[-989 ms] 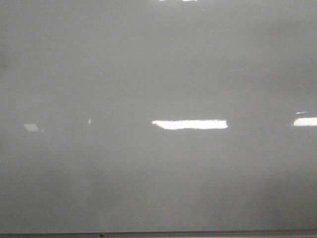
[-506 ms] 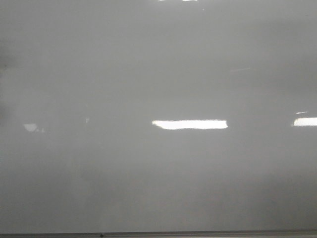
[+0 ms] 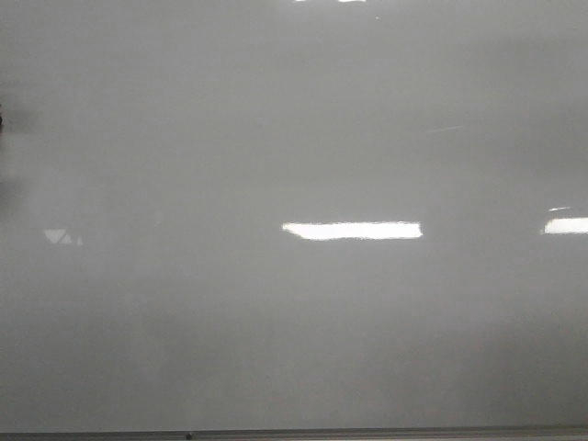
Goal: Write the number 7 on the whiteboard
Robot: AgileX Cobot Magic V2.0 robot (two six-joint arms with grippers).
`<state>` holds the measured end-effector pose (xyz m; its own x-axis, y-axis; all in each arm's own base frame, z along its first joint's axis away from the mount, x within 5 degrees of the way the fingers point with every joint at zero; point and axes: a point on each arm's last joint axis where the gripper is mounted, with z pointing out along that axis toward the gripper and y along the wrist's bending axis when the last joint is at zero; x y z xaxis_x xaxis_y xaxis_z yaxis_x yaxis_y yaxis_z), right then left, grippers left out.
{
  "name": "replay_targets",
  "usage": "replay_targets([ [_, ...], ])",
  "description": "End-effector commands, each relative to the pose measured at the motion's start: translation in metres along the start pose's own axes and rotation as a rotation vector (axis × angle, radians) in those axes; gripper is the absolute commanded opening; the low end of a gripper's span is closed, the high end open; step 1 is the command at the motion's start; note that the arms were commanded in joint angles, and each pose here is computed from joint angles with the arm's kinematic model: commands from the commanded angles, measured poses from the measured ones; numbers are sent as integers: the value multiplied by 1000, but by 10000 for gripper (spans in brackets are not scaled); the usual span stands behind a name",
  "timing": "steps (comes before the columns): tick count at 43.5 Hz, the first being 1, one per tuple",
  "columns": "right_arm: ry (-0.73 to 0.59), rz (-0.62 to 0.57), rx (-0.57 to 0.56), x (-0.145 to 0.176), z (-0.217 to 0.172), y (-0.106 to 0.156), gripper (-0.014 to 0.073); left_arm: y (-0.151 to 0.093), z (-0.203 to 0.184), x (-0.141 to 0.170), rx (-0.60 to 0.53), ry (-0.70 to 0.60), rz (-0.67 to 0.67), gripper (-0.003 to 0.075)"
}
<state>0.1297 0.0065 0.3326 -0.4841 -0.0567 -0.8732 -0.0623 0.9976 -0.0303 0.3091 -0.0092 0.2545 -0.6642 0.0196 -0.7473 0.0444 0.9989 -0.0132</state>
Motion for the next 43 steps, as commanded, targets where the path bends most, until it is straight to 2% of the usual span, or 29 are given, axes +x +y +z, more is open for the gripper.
replay_targets([
  [1, -98, -12, 4, -16, -5, -1, 551, -1, -9, -20, -2, -133, -14, 350],
  [12, -98, -12, 4, -16, -5, -1, 551, -1, -10, -23, -5, -167, -15, 162],
  [21, -104, -12, 5, -16, -5, -1, 551, -2, -22, -23, 1, -142, -13, 89],
  [31, -97, -12, 4, -16, -5, -1, 551, -7, -71, -28, 30, -97, 9, 34],
  [39, -66, -11, 4, -16, -7, -1, 551, -19, -108, -32, 79, -3, 104, -3],
  [43, -50, -12, 4, -18, -9, -1, 548, -31, -120, -35, 129, 35, 274, -13],
])
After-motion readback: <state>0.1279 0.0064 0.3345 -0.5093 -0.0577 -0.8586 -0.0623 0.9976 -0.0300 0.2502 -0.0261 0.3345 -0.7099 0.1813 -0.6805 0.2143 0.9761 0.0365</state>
